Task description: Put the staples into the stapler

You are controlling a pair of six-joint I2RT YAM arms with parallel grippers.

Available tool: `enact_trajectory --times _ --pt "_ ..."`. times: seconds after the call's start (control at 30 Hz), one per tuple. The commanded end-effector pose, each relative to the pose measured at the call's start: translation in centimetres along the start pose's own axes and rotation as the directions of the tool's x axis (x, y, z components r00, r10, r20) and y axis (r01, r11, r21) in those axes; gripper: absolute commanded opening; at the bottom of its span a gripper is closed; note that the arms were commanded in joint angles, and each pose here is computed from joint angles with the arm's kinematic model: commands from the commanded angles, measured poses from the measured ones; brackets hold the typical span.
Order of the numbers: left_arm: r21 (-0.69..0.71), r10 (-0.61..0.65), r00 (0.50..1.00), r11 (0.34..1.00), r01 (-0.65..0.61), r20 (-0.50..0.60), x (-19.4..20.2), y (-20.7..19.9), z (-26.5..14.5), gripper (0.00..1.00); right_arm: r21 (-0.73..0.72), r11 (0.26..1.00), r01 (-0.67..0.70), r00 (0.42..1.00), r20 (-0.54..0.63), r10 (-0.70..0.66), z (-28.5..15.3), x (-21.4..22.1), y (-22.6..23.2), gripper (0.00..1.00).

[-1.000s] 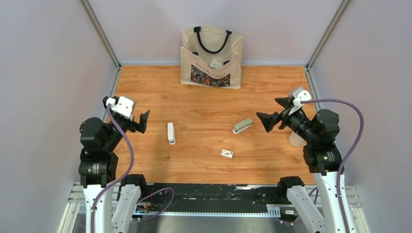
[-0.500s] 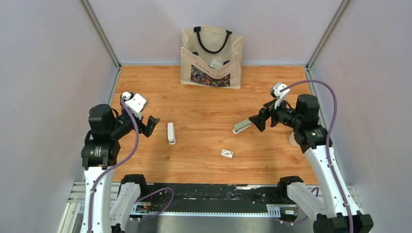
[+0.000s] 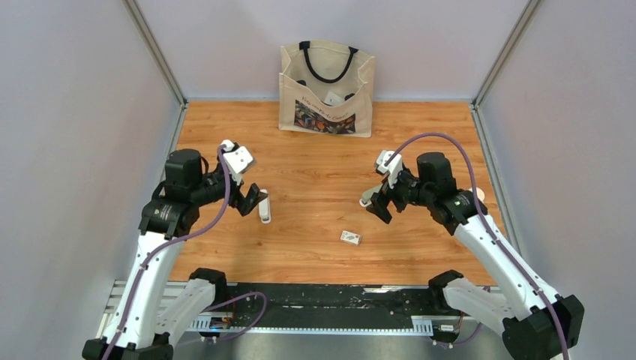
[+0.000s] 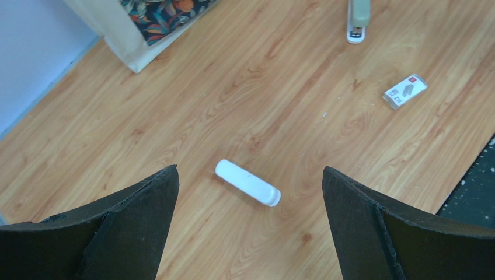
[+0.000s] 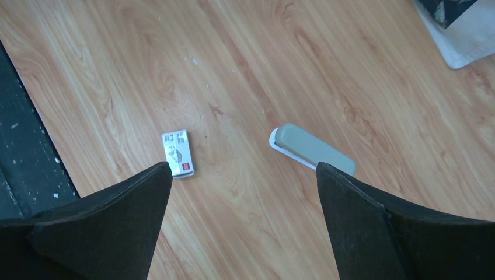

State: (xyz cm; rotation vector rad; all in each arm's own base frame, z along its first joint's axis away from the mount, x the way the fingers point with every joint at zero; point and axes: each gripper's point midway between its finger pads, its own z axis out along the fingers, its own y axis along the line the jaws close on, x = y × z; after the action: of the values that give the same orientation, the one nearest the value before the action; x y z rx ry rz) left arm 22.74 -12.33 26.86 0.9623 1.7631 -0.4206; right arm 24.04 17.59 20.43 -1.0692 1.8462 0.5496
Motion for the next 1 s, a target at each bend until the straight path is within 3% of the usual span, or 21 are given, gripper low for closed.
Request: enact_trajectory --times 0.0,0.23,0.37,0.57,0.77,0.97 --pt "0.103 -0.052 0.998 0.994 0.047 0.044 -1.4 -0.7 1.7 1.0 0.014 0.996 0.083 0.995 -0.058 -0.082 0.8 1.4 -0.4 1.0" --pt "0.211 -0.127 0.991 0.97 0.118 0.03 -2.8 -1.7 4.4 1.0 -0.037 0.993 0.108 0.991 -0.076 -0.111 1.7 2.5 0.6 1.0" --pt "0.275 -0.23 0.973 0.936 0.22 0.002 -3.3 -2.3 6.4 1.0 -0.047 0.991 0.125 0.989 -0.069 -0.128 2.2 2.7 0.9 1.0" --pt "0.356 -0.38 0.922 0.854 0.379 -0.071 -3.0 -3.0 9.8 1.0 -0.076 0.989 0.129 0.984 -0.116 -0.138 3.3 4.4 1.0 1.0" --pt "0.428 -0.423 0.894 0.787 0.444 -0.149 -2.0 -5.0 13.4 1.0 -0.149 0.98 0.135 0.979 -0.134 -0.155 4.2 5.5 2.4 0.98" --pt "0.503 -0.463 0.845 0.682 0.532 -0.267 0.1 -7.4 17.1 1.0 -0.218 0.97 0.112 0.978 -0.151 -0.147 4.5 6.5 3.6 0.94"
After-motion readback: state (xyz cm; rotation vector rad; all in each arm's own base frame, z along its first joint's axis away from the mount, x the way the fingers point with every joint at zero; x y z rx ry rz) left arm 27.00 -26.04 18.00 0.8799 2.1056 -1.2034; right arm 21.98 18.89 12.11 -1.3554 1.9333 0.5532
